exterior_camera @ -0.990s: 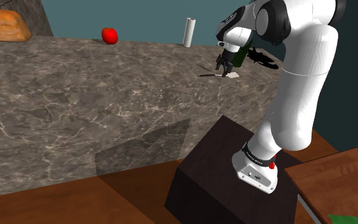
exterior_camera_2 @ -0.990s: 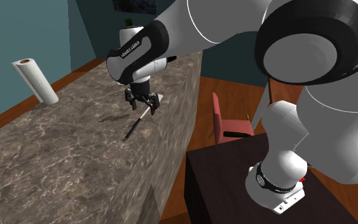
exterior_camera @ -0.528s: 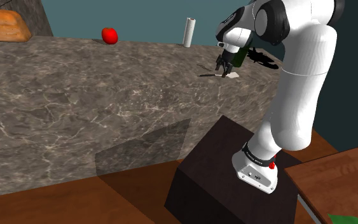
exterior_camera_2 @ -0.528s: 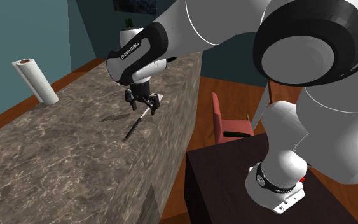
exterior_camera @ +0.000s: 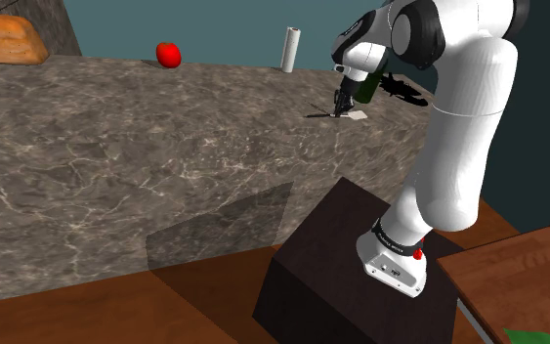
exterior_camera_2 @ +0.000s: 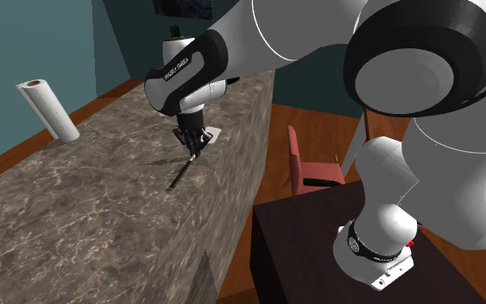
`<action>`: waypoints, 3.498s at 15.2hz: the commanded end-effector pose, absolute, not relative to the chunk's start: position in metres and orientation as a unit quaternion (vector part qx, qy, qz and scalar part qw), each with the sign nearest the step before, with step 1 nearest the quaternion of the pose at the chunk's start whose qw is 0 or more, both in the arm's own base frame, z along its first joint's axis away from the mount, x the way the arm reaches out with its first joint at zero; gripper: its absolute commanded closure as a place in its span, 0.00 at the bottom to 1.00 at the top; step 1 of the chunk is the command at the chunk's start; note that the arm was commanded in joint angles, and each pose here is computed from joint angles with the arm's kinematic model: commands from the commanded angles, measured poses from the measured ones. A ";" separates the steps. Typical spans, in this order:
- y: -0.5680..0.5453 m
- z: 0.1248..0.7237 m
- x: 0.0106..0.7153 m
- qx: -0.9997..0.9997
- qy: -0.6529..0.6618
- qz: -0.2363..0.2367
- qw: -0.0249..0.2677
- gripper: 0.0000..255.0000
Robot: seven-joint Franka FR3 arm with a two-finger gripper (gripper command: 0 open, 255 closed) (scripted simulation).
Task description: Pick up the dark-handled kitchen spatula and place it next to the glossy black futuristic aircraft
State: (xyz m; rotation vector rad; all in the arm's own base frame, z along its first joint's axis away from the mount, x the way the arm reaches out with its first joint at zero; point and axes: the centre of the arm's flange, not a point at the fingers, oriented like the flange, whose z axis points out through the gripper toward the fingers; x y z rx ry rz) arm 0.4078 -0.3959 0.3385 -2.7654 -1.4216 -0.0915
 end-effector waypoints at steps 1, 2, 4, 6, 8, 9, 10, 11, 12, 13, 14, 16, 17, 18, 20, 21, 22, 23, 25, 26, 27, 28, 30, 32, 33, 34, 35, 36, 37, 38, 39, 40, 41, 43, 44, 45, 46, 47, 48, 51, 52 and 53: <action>-0.396 0.339 0.408 -0.889 -0.457 -0.029 0.015 1.00; -0.396 0.339 0.408 -0.889 -0.457 -0.029 0.015 1.00; -0.396 0.349 0.408 -0.889 -0.457 -0.029 0.015 1.00; -0.396 0.360 0.408 -0.889 -0.457 -0.029 0.015 1.00; -0.396 0.370 0.408 -0.889 -0.457 -0.029 0.015 1.00; -0.396 0.375 0.408 -0.889 -0.457 -0.029 0.015 1.00; -0.396 0.381 0.408 -0.889 -0.457 -0.029 0.015 1.00; -0.396 0.386 0.408 -0.889 -0.457 -0.029 0.015 1.00; -0.396 0.391 0.408 -0.889 -0.457 -0.029 0.015 1.00; -0.396 0.397 0.408 -0.889 -0.457 -0.029 0.015 1.00; -0.396 0.402 0.408 -0.889 -0.457 -0.029 0.015 1.00; -0.396 0.412 0.408 -0.889 -0.457 -0.029 0.015 1.00; -0.396 0.418 0.408 -0.889 -0.457 -0.029 0.015 1.00; -0.396 0.423 0.408 -0.889 -0.457 -0.029 0.015 1.00; -0.396 0.434 0.408 -0.889 -0.457 -0.029 0.015 1.00; -0.396 0.439 0.408 -0.889 -0.457 -0.029 0.015 1.00; -0.396 0.444 0.408 -0.889 -0.457 -0.029 0.015 1.00; -0.396 0.449 0.408 -0.889 -0.457 -0.029 0.015 1.00; -0.396 0.460 0.408 -0.889 -0.457 -0.029 0.015 1.00; -0.396 0.465 0.408 -0.889 -0.457 -0.029 0.015 1.00; -0.396 0.470 0.408 -0.889 -0.457 -0.029 0.015 1.00; -0.396 0.476 0.408 -0.889 -0.457 -0.029 0.015 1.00; -0.396 0.486 0.408 -0.889 -0.457 -0.029 0.015 1.00; -0.396 0.497 0.408 -0.889 -0.457 -0.029 0.015 1.00; -0.396 0.502 0.408 -0.889 -0.457 -0.029 0.015 1.00; -0.396 0.507 0.408 -0.889 -0.457 -0.029 0.015 1.00; -0.396 0.512 0.408 -0.889 -0.457 -0.029 0.015 1.00; -0.405 0.512 0.399 -0.889 -0.457 -0.029 0.015 1.00; -0.415 0.512 0.389 -0.889 -0.457 -0.029 0.015 1.00; -0.424 0.512 0.380 -0.889 -0.457 -0.029 0.015 1.00; -0.434 0.512 0.371 -0.889 -0.457 -0.029 0.015 1.00; -0.443 0.512 0.362 -0.889 -0.457 -0.029 0.015 1.00; -0.453 0.512 0.353 -0.889 -0.457 -0.029 0.015 1.00; -0.472 0.512 0.334 -0.889 -0.457 -0.029 0.015 1.00; -0.481 0.512 0.325 -0.889 -0.457 -0.029 0.015 1.00; -0.491 0.512 0.316 -0.889 -0.457 -0.029 0.015 1.00; -0.500 0.512 0.307 -0.889 -0.457 -0.029 0.015 1.00; -0.510 0.512 0.297 -0.889 -0.457 -0.029 0.015 1.00; -0.519 0.512 0.288 -0.889 -0.457 -0.029 0.015 1.00; -0.547 0.512 0.261 -0.889 -0.457 -0.029 0.015 1.00; -0.557 0.512 0.252 -0.889 -0.457 -0.029 0.015 1.00; -0.566 0.512 0.242 -0.889 -0.457 -0.029 0.015 1.00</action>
